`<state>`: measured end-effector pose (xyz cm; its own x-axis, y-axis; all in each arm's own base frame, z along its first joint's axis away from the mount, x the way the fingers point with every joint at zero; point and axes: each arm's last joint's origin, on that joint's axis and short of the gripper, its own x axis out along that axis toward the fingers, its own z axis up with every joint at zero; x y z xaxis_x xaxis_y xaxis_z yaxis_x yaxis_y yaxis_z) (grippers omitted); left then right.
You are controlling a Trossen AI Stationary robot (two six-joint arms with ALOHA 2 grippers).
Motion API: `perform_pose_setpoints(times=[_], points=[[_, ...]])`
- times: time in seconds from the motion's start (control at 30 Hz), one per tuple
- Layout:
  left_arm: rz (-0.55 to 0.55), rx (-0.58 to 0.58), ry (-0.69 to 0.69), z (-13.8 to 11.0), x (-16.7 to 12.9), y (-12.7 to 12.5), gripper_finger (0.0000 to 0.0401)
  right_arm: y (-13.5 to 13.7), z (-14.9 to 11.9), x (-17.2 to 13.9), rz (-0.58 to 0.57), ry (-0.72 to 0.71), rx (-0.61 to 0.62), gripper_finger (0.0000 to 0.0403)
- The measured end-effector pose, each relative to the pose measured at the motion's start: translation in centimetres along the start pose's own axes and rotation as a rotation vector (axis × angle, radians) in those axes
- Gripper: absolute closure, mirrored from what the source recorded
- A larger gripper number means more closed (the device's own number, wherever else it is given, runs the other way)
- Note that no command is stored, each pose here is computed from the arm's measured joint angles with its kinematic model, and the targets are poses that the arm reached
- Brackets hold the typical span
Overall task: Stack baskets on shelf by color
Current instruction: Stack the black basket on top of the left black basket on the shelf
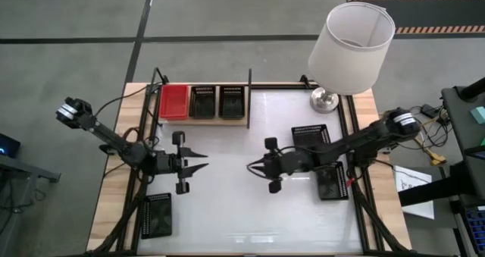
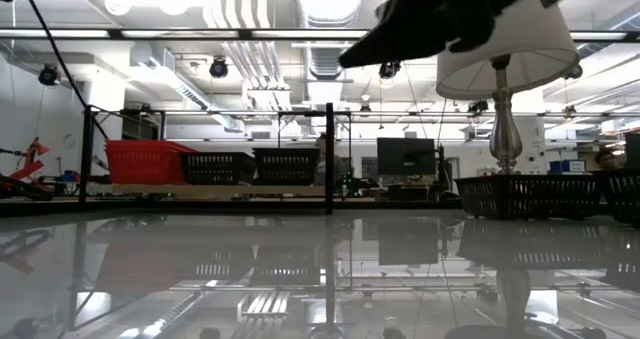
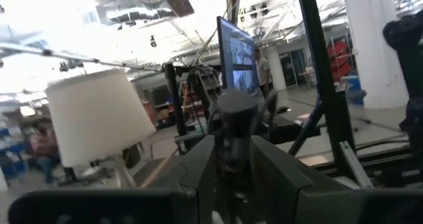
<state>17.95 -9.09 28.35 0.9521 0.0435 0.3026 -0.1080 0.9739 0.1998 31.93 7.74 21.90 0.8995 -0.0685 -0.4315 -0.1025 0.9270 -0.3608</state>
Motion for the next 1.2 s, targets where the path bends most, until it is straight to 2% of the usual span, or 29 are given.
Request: perform_pose_setpoints(times=[0.17, 0.37, 0.5, 0.6, 0.7, 0.83, 1.03, 1.1, 1.2], points=[[-0.034, -0.144, 0.023, -1.4, 0.8, -1.3, 0.0322, -0.2, -1.4, -1.9, 0.005, -0.113, -0.018, 0.0360], [-0.067, -0.366, 0.141, -4.4, 2.6, -4.1, 0.0322, -0.9, -1.5, -4.4, -0.001, -0.228, -0.060, 0.0360], [-0.109, -0.428, 0.197, -4.7, 4.1, -6.7, 0.0322, -1.2, -1.7, -5.6, -0.009, -0.251, -0.058, 0.0360], [-0.158, -0.447, 0.303, -3.8, 4.9, -8.8, 0.0322, -1.3, -2.1, -6.2, -0.010, -0.256, -0.057, 0.0360], [-0.150, -0.483, 0.494, -2.5, 5.6, -10.4, 0.0322, -1.2, -2.7, -6.3, -0.002, -0.246, -0.059, 0.0360], [-0.071, -0.561, 0.840, -0.6, 5.7, -12.2, 0.0322, -1.0, -3.4, -6.2, 0.007, -0.226, -0.038, 0.0360], [-0.087, -0.640, 1.423, 2.7, 3.2, -16.2, 0.0335, -0.8, -3.6, -6.2, 0.042, -0.230, -0.036, 0.0360], [-0.080, -0.678, 1.569, 3.4, 2.3, -17.5, 0.0345, -0.8, -3.5, -6.2, 0.056, -0.242, -0.037, 0.0360], [-0.073, -0.742, 1.697, 3.9, 0.6, -19.5, 0.0354, -0.8, -3.5, -6.2, 0.058, -0.242, -0.035, 0.0360]])
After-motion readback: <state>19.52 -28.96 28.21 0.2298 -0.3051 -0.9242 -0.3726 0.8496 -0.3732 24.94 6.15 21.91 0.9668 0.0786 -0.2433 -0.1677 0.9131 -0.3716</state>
